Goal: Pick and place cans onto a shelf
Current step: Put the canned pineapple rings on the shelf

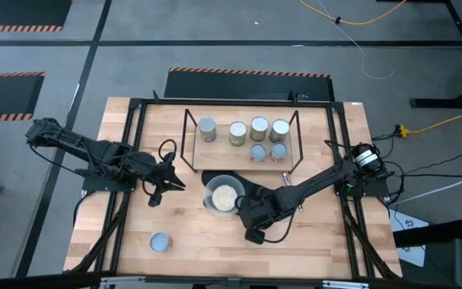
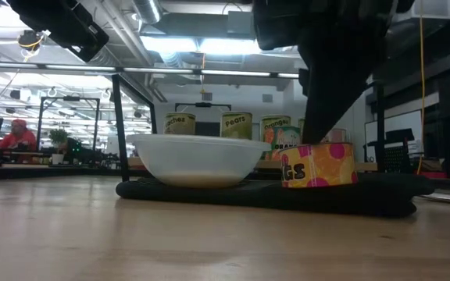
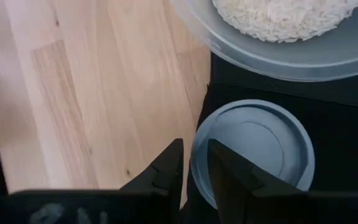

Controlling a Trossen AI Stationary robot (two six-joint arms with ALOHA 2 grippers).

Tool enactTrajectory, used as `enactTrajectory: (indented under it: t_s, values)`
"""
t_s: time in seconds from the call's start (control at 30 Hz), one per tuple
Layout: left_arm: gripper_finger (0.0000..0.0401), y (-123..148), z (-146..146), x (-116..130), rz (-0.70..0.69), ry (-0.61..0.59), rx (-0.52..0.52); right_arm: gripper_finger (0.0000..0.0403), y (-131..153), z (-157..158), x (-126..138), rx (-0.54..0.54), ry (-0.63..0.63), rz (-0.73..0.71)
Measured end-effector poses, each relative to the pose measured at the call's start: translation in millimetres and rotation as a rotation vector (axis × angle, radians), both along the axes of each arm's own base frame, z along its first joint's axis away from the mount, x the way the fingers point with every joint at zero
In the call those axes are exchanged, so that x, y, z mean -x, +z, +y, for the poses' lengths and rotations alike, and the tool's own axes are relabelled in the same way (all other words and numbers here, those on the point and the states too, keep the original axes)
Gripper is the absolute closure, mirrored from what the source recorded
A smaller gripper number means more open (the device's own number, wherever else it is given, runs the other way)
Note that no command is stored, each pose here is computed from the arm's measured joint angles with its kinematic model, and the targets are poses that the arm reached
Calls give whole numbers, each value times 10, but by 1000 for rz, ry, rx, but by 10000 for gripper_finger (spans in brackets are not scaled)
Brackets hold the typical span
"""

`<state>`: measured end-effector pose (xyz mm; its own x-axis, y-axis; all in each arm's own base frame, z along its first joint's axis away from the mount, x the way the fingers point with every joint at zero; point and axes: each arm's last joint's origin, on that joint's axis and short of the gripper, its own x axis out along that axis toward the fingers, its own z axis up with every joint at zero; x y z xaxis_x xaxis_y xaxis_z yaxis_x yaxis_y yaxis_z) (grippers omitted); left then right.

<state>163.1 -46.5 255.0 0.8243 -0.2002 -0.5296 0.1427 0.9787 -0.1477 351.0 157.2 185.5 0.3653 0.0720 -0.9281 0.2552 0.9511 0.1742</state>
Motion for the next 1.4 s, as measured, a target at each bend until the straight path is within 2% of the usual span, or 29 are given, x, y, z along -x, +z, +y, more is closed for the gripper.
enactTrajectory:
  t_s: [0.7, 0.83, 1.0, 1.2, 1.4]
  values:
    - [357, 0, 0, 0, 0, 0, 0, 326, -97, 1, -4, 21, 5, 34]
    - [357, -1, 0, 1, 1, 0, 0, 343, -98, 0, -2, 23, 6, 37]
    - [357, -1, 0, 0, 1, -1, 0, 390, -101, -3, 5, 35, 30, 43]
    - [357, -1, 0, 0, 1, 0, -1, 394, -99, -3, 6, 43, 57, 42]
    - [357, 0, 0, 1, 0, -1, 0, 397, -13, 26, -3, 7, 171, 62]
